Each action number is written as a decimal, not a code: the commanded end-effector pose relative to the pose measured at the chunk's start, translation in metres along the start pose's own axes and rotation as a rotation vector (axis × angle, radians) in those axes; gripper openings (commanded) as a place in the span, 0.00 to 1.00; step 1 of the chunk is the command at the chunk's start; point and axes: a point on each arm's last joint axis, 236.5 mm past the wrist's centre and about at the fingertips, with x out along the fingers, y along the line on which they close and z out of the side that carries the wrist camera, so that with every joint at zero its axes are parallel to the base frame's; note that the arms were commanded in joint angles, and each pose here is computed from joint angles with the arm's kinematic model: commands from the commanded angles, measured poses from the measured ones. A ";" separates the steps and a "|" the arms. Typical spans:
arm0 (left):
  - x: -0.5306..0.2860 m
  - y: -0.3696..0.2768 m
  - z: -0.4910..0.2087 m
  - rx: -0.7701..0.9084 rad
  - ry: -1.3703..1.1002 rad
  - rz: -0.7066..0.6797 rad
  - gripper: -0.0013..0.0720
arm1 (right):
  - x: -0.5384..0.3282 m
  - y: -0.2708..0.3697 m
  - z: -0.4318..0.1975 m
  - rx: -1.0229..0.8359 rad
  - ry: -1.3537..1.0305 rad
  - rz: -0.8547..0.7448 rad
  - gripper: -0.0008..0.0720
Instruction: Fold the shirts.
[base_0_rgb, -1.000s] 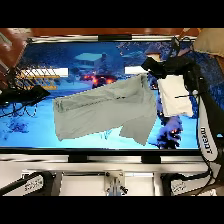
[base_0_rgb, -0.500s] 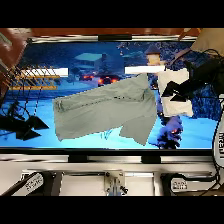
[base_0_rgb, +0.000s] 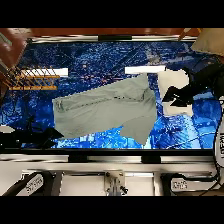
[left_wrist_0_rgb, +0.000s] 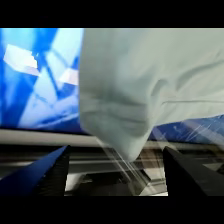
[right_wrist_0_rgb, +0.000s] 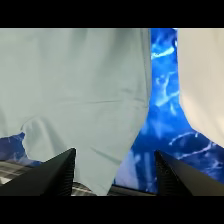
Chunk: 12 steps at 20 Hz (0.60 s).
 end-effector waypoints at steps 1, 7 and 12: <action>0.013 -0.007 0.003 0.010 -0.016 -0.012 0.98 | 0.000 -0.003 0.001 0.001 -0.004 -0.012 0.83; 0.017 -0.003 0.012 -0.008 -0.021 -0.003 0.18 | 0.008 -0.014 -0.001 0.007 0.014 -0.041 0.83; 0.002 -0.019 0.026 0.058 -0.043 -0.018 0.07 | 0.074 -0.007 -0.018 0.033 0.128 0.020 0.85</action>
